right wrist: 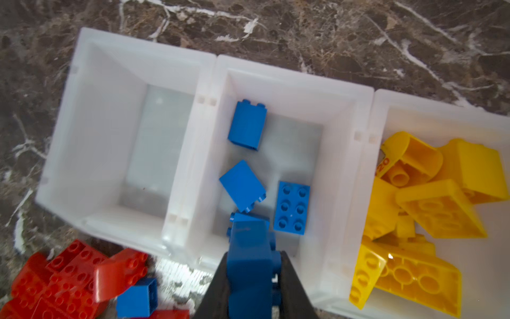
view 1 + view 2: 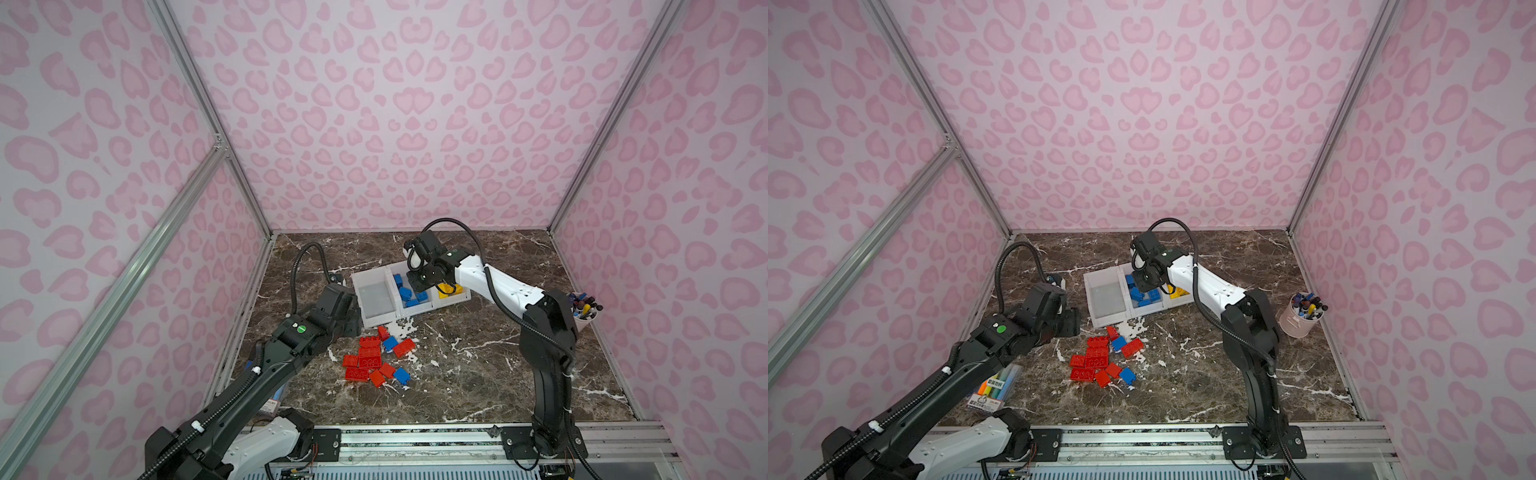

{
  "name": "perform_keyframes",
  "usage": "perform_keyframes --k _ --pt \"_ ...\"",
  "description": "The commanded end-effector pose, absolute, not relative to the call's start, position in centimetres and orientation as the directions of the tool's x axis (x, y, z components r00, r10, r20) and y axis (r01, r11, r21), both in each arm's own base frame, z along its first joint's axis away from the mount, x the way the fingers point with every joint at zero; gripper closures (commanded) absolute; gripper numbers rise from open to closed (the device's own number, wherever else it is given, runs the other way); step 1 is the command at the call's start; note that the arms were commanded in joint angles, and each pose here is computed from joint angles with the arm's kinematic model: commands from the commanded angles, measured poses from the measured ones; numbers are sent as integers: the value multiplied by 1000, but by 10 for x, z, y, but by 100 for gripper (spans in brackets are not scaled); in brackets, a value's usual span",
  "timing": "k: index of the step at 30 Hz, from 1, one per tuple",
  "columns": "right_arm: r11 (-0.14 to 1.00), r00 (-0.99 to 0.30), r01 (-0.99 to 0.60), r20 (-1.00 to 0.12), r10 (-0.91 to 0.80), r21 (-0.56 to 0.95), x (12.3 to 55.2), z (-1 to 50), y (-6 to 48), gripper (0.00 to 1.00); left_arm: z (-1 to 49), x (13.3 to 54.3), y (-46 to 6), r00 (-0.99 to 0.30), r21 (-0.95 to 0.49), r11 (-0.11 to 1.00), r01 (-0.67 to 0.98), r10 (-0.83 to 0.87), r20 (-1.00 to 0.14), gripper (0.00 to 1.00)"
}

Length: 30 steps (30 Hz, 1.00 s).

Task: Sort the legos into containers by color
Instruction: Place the lego in the container, then pick up the lego from the bottom-center of the table.

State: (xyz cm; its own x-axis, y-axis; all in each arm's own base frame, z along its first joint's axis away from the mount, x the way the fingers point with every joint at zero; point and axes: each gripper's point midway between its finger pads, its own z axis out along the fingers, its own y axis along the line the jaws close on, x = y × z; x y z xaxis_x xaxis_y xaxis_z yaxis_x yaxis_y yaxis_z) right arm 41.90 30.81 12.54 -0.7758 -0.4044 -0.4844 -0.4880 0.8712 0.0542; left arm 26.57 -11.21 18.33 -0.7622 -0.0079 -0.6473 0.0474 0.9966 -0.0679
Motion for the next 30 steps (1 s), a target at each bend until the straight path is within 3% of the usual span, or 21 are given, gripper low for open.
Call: perform_keyframes --k 1,10,15,24,30 --pt "878 -799 -479 -416 -435 1 429 103 305 73 184 264 -113 -762 -90 995 41 -28 -647 29" --pt "895 -799 -445 -443 -408 -22 452 115 312 52 180 258 -112 -767 -108 993 39 -40 -640 29" --pt "897 -797 -442 -455 -396 -6 435 135 304 50 179 257 -118 -777 -128 990 65 -30 -629 29" --pt "885 -805 -446 -491 -332 133 346 147 283 50 152 241 -141 -831 -179 976 127 6 -557 29" --pt "825 -777 -547 -452 -437 143 263 124 299 48 146 238 -146 -836 -153 980 124 21 -548 27"
